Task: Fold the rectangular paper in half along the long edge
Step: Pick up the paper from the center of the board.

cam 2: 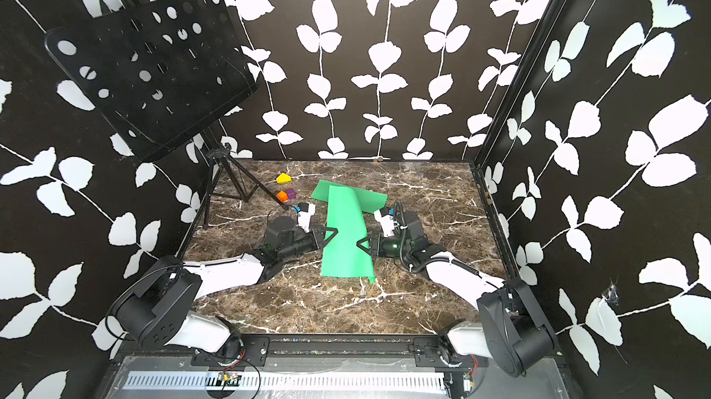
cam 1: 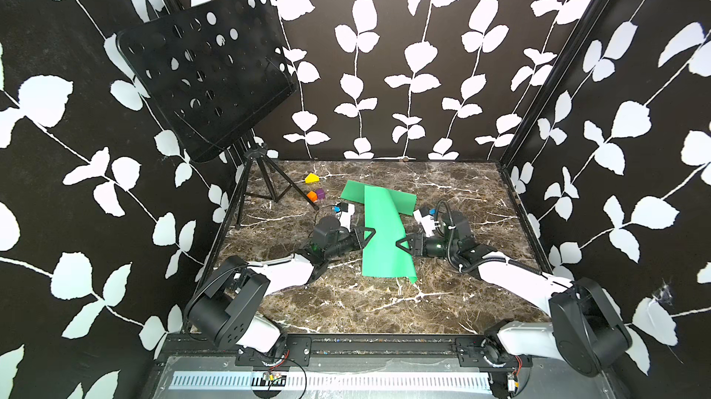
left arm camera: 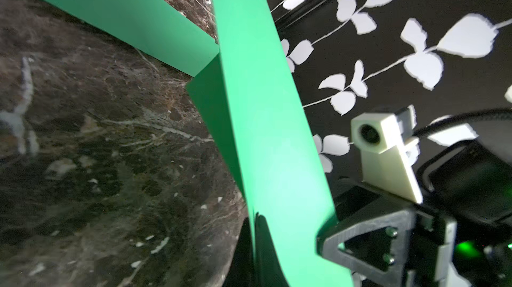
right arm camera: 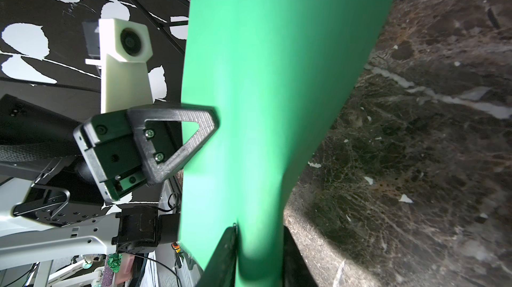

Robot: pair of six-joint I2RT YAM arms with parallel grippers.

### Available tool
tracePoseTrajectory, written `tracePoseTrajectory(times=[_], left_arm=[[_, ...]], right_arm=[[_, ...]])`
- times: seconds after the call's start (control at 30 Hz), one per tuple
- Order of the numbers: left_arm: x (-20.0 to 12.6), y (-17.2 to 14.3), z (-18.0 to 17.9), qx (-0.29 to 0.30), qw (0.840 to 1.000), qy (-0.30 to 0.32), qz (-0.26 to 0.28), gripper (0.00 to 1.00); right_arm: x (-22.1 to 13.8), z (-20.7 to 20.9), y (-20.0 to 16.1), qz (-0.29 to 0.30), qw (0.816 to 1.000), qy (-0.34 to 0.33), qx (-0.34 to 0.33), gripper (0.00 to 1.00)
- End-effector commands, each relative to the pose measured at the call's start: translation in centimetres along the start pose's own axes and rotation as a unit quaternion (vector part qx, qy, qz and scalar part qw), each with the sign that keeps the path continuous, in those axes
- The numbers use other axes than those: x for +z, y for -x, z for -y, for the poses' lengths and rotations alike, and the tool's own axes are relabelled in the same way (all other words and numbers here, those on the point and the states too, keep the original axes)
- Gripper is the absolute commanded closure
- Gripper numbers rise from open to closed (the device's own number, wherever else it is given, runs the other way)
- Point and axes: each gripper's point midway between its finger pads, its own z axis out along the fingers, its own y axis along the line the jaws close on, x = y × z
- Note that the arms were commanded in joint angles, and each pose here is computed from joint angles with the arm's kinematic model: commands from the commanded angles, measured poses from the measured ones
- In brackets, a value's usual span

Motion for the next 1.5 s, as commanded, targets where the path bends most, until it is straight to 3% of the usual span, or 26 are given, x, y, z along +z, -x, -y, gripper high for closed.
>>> tracePoseTrajectory(times=[0.0,0.1,0.23,0.37,0.47,0.6,0.7,0.87,1.07,1.47], left_arm=[[-0.2,1.2,1.8,0.018,1.000,-0.025,0.007,1.00],[0.0,1.5,2.5,0.023,0.999,-0.033,0.001,1.00],[0.3,2.8,4.7,0.028,0.998,-0.052,-0.009,1.00],[0.1,4.8,7.7,0.036,0.997,-0.069,-0.010,1.00],[-0.2,6.2,9.8,0.043,0.996,-0.079,-0.016,1.00],[-0.7,7.6,12.3,0.049,0.993,-0.102,-0.015,1.00],[-0.9,9.1,14.8,0.047,0.990,-0.130,-0.011,1.00],[-1.6,10.9,18.6,0.051,0.983,-0.176,-0.010,1.00],[-1.0,10.7,17.0,0.046,0.988,-0.147,-0.007,1.00],[-0.5,9.0,13.4,0.039,0.993,-0.110,-0.008,1.00]], right_arm=[[-0.5,-0.4,0.7,0.019,1.000,0.004,-0.014,0.71],[-0.9,-0.3,1.3,0.033,0.999,-0.007,-0.015,0.58],[-2.1,0.6,3.0,0.083,0.995,-0.047,-0.015,0.28],[-4.4,3.2,4.6,0.152,0.981,-0.117,0.006,0.19],[-6.5,6.2,5.3,0.206,0.963,-0.168,0.047,0.19],[-7.9,9.0,6.1,0.246,0.947,-0.179,0.097,0.20],[-6.6,10.0,6.4,0.228,0.953,-0.168,0.109,0.21],[-3.7,7.8,8.2,0.213,0.969,-0.061,0.111,0.22],[-4.2,4.0,9.4,0.222,0.972,0.019,0.075,0.22],[-8.3,1.9,9.9,0.258,0.965,0.001,0.051,0.23]])
